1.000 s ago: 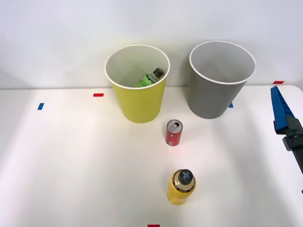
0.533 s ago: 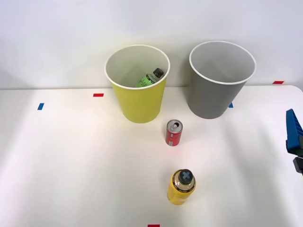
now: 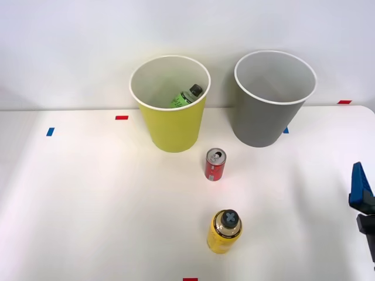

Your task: Put cans in the gray bin, plastic bottles in the light green bin

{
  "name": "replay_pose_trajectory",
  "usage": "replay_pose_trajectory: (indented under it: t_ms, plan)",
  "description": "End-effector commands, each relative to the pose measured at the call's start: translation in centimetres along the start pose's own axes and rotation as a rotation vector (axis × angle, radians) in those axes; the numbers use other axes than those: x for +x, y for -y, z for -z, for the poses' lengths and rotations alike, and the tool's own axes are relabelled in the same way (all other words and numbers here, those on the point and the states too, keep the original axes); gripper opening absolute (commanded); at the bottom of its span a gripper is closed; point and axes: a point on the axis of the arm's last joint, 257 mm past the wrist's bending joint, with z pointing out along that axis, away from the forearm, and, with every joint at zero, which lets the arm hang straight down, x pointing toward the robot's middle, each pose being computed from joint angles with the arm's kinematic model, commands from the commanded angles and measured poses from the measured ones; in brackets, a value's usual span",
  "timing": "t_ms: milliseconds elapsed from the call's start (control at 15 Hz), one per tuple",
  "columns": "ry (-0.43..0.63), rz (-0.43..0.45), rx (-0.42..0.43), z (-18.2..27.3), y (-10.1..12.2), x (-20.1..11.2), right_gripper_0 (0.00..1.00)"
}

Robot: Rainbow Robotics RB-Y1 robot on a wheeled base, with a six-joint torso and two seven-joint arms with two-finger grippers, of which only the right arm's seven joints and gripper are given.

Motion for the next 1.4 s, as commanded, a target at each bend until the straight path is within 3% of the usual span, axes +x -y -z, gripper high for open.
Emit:
replay_pose_trajectory:
  t_ms: [67, 333, 733, 933, 1133, 1400]
  plan:
    - [0.044, 0.013, -0.008, -1.0, 2.6, 2.8, 1.0]
    - [0.012, 0.054, 0.012, -0.3, 3.4, 3.7, 1.0]
    - [-0.037, 0.21, 0.009, 1.0, 3.0, 5.5, 1.0]
    - [-0.063, 0.243, -0.004, 1.4, 1.8, 7.0, 1.0]
    - [-0.066, 0.211, -0.079, 2.3, -1.1, 8.1, 1.0]
    - [-0.083, 0.224, -0.133, 3.4, -2.9, 9.1, 1.0]
